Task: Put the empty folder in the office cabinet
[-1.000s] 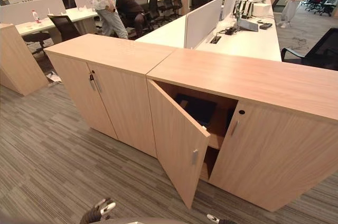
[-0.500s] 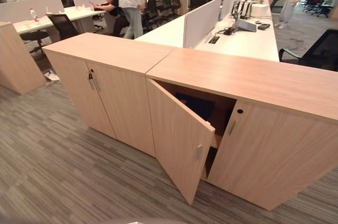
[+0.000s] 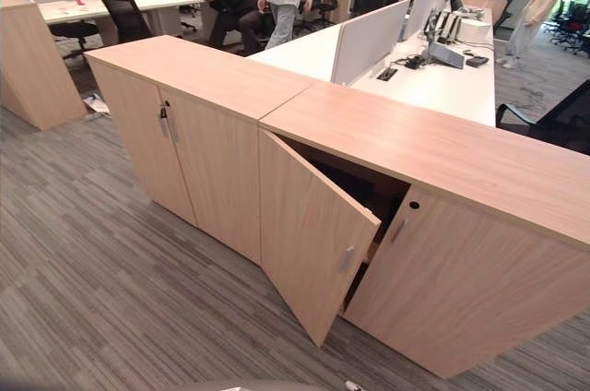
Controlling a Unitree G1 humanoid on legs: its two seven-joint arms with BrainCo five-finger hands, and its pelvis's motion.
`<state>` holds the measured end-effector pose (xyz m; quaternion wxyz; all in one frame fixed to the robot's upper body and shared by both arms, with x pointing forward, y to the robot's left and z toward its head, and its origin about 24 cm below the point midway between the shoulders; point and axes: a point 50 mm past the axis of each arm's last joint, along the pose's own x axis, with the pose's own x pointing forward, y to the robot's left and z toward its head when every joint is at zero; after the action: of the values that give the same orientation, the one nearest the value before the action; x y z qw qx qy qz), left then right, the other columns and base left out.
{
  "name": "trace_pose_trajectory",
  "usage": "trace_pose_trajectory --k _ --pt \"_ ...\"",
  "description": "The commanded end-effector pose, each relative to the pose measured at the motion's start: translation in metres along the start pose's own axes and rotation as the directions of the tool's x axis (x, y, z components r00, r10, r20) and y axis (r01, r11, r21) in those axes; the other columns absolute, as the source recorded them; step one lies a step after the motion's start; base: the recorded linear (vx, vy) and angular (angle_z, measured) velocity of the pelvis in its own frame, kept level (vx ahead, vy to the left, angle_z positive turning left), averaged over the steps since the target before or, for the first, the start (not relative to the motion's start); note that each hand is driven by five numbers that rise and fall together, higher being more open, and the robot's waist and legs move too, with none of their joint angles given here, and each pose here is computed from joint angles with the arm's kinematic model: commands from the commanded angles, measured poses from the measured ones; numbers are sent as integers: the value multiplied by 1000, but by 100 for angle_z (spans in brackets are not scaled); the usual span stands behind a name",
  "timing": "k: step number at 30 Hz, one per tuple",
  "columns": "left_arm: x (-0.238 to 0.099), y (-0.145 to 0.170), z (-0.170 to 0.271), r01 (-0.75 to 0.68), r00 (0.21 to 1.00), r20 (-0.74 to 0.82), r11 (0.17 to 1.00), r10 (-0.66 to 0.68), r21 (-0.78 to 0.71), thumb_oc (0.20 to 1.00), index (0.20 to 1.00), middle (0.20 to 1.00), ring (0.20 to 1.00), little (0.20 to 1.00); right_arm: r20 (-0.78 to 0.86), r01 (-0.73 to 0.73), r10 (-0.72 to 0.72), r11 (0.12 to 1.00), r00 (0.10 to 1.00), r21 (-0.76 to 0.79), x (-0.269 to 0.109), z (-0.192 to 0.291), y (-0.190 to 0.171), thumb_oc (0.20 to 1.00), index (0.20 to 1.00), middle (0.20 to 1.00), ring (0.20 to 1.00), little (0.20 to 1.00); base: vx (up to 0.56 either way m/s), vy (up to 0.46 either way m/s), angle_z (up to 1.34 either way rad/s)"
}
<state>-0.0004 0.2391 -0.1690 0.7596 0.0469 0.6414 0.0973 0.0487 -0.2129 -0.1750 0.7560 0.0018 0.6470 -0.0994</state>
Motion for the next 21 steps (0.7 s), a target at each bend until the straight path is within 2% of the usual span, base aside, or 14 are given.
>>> trace_pose_trajectory --k 1,2,3,6,14,21 --pt "2 -29 40 105 980 150 982 -128 154 1000 1000 1000 1000 1000 81 -17 26 994 996 -108 0 33 12 1000 1000 1000 1000 1000 14 -23 -5" --pt "2 -29 40 105 980 150 982 -129 155 1000 1000 1000 1000 1000 81 -17 26 994 996 -107 0 34 12 1000 1000 1000 1000 1000 30 -26 -15" --pt "2 -35 46 119 972 168 963 -162 243 1000 1000 1000 1000 1000 87 -3 13 994 996 -109 0 38 9 1000 1000 1000 1000 1000 29 -22 -20" --pt "1 -39 46 143 968 158 949 -193 283 1000 1000 1000 1000 1000 84 22 -12 993 996 -114 -1 41 2 1000 1000 1000 1000 1000 33 -11 -14" --pt "2 -31 16 127 990 35 964 -138 233 1000 1000 1000 1000 1000 39 62 -59 995 997 -73 -1 29 -15 1000 1000 1000 1000 1000 8 3 0" --pt "1 -32 8 131 991 12 965 -137 227 1000 1000 1000 1000 1000 15 120 -120 991 993 -58 -3 26 -37 1000 1000 1000 1000 1000 3 2 -2"
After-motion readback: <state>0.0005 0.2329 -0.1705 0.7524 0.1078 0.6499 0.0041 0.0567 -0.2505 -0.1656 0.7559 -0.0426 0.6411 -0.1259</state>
